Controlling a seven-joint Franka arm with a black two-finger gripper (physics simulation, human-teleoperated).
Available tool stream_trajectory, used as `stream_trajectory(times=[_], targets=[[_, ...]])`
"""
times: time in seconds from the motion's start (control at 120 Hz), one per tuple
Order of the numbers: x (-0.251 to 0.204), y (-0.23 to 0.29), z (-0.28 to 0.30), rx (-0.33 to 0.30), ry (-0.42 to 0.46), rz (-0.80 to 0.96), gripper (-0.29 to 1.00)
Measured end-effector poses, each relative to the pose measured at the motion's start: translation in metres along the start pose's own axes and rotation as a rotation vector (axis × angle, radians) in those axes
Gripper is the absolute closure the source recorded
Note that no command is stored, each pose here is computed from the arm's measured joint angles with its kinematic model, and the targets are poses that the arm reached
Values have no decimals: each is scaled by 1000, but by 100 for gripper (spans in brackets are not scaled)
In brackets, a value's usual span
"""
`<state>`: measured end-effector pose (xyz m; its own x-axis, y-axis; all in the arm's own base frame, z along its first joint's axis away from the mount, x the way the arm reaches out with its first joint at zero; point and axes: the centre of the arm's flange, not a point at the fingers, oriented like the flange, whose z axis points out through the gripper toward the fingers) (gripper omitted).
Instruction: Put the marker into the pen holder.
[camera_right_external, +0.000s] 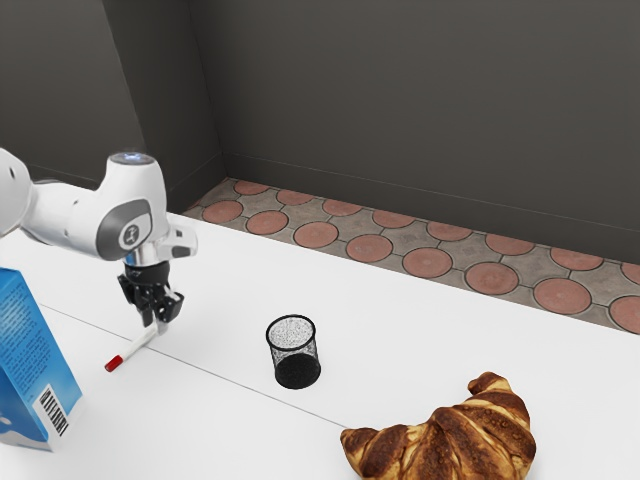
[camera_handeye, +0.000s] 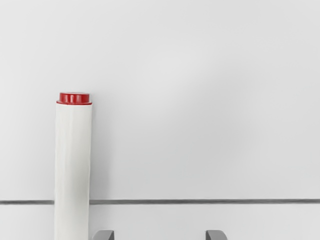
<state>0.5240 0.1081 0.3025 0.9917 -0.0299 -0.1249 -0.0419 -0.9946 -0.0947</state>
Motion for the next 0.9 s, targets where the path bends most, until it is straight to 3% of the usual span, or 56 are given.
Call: stream_trajectory(times=[0.9], targets=[[17, -32, 42, 32, 26, 16, 45]])
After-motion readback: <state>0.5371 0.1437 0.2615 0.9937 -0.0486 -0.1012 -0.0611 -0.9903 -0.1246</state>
